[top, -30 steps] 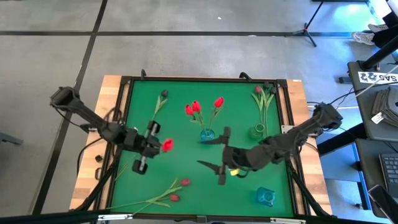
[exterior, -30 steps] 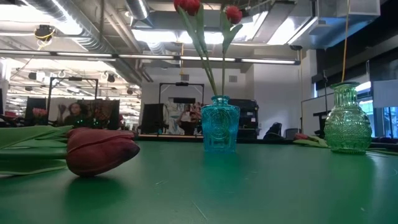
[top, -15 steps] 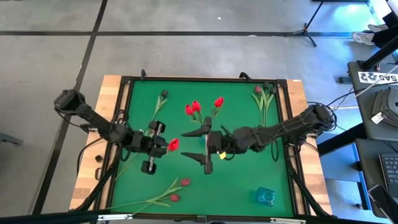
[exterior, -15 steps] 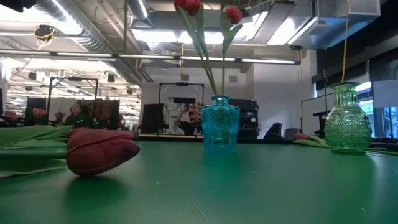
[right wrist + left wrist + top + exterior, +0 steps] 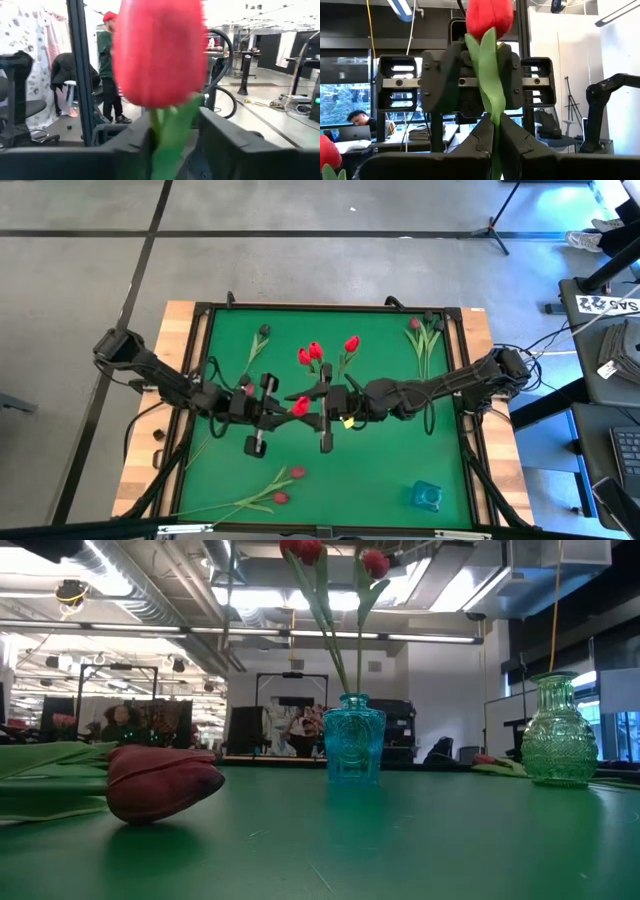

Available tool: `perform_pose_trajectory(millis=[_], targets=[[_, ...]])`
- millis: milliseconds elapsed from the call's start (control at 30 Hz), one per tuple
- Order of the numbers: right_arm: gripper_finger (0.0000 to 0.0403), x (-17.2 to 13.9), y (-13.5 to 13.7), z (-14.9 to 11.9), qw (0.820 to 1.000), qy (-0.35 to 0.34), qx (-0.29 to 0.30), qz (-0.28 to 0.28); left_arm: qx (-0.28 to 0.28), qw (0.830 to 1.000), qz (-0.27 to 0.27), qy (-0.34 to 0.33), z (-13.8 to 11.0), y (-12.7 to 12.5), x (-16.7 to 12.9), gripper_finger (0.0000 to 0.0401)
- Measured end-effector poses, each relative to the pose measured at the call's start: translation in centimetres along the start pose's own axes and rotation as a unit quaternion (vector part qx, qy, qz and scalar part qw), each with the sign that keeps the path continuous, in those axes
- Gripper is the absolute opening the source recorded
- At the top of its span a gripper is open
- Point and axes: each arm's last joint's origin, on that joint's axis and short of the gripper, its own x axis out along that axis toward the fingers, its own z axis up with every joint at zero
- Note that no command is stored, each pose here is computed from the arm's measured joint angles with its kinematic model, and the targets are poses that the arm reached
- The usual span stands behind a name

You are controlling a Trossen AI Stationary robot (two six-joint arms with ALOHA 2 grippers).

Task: Sort flowers into vase by color
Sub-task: Put the red flower in the top blue vase

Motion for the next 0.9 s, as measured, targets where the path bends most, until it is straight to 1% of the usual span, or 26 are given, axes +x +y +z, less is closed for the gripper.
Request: perform_pose_trajectory(millis=[100,167,200,233,300,400,467,533,600,667,733,800,900], targets=[[0.0063,0.0,0.1,-0.2,1.0,0.008,-0.002,0.001,0.0,1.0,0.009,0.001,0.0,0.0,0.0,0.001],[0.0024,0.0,0.0,-0.2,1.0,0.01,-0.003,0.0,0.0,0.999,0.036,0.006,0.0,0.2,0.0,0.002],[0.0014,0.0,0.0,-0.1,1.0,0.01,-0.003,-0.003,0.0,0.999,0.05,0.008,0.0,0.2,0.0,0.0028],[0.0011,-0.2,-0.1,0.0,1.0,0.012,-0.004,-0.004,0.001,0.998,0.057,0.012,0.0,0.2,-0.1,0.0037],[0.0019,-0.6,-0.2,0.5,1.0,0.018,-0.004,-0.004,0.005,0.998,0.053,0.029,0.3,0.0,-0.3,0.0057],[0.0026,-1.9,-0.3,2.4,1.0,0.02,-0.003,-0.001,0.011,0.997,0.039,0.064,1.0,-0.7,-1.0,0.0087],[0.0016,-3.2,0.1,3.8,1.0,0.021,-0.004,0.009,0.016,0.994,0.056,0.088,1.7,-1.1,-1.7,0.0104],[0.0008,-4.3,0.9,4.5,0.999,0.033,-0.02,0.024,0.024,0.99,0.076,0.116,2.3,-1.6,-2.5,0.0118],[0.0008,-5.4,2.0,4.7,0.997,0.061,-0.032,0.031,0.042,0.985,0.07,0.154,2.4,-2.3,-3.4,0.0129],[0.0013,-6.3,3.1,4.7,0.995,0.086,-0.045,0.003,0.049,0.98,0.05,0.184,2.3,-3.0,-4.2,0.0135],[0.0014,-7.3,4.1,4.4,0.989,0.114,-0.072,-0.053,0.042,0.978,0.034,0.203,2.2,-3.6,-4.8,0.0139],[0.0009,-8.0,4.8,4.0,0.98,0.135,-0.095,-0.113,0.035,0.975,0.025,0.217,1.9,-4.1,-5.1,0.014],[0.0005,-8.2,5.1,2.9,0.968,0.137,-0.107,-0.182,0.021,0.973,0.022,0.229,1.7,-4.3,-5.3,0.0141]])
